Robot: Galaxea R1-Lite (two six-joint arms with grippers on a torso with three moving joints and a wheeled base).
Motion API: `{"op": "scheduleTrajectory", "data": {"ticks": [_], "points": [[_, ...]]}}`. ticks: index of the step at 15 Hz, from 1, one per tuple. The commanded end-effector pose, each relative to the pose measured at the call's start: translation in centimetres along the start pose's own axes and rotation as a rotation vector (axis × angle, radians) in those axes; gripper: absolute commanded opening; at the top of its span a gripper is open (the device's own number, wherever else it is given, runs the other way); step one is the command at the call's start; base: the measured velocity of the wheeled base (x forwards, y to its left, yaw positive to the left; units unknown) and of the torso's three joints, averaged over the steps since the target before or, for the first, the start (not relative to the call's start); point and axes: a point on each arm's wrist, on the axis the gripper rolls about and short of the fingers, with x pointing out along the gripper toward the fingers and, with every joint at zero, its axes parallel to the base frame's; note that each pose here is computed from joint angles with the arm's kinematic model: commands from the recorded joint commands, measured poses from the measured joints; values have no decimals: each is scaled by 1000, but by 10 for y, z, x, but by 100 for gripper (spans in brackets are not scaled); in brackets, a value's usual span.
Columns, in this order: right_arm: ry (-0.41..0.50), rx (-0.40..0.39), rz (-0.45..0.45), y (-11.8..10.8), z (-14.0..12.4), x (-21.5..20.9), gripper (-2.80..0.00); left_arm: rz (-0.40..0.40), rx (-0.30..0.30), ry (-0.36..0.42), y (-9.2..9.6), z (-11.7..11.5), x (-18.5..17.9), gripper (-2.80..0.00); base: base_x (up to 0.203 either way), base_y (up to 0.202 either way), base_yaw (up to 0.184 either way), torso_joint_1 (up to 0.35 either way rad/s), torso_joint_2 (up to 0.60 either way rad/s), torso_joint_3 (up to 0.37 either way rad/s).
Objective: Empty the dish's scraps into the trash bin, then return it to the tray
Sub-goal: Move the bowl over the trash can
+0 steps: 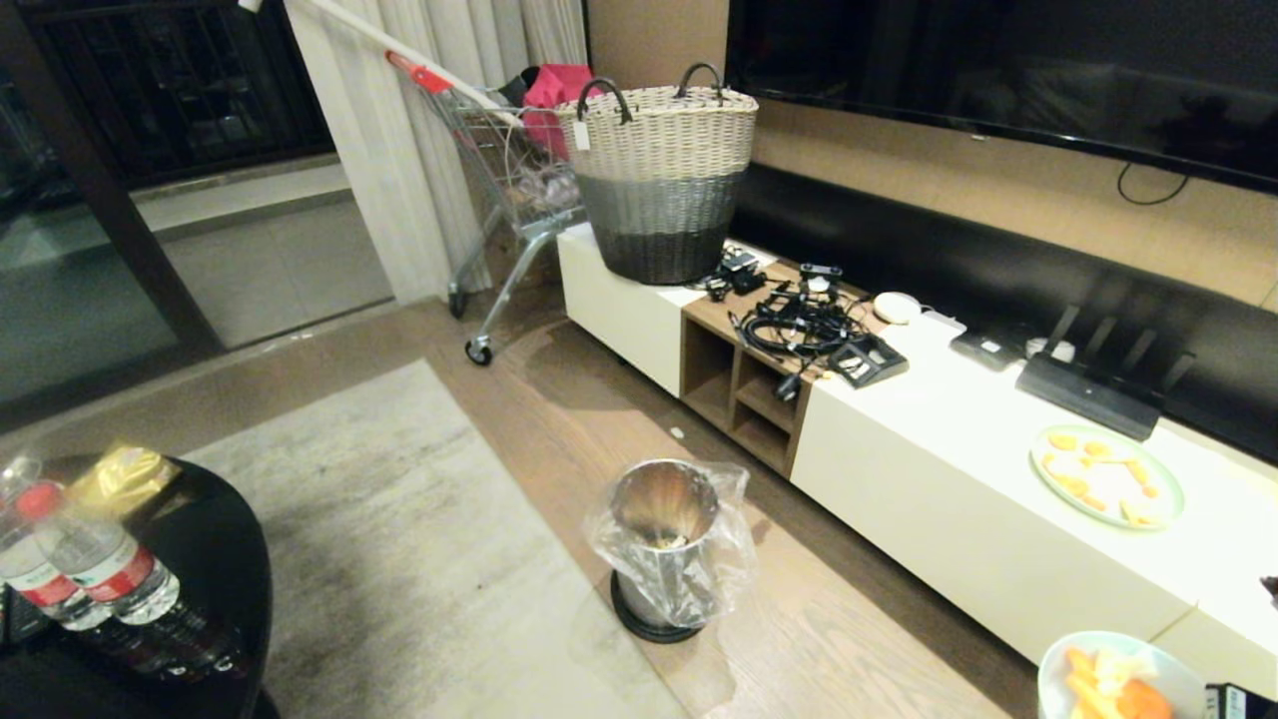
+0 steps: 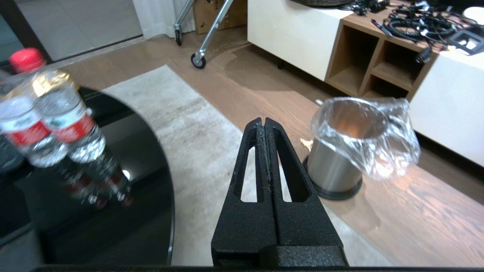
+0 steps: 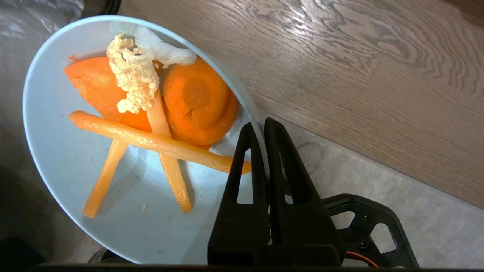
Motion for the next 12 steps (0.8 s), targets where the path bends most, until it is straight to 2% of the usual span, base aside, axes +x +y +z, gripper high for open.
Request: {"op": "scheduleTrajectory", "data": {"ticks": [1,5,12], "points": [[1,4,-1,0,-1,0,-280,1,1,-1,0,0,0,-280,187,0,2,3,2,7],[5,4,-8,-2,-3,1,-280,4,-1,-1,0,0,0,-280,158,0,1,7,5,2],[-11,4,0,-2,-4,-2,-280,4,-1,-1,0,0,0,-280,0,0,0,0,0,0]]}}
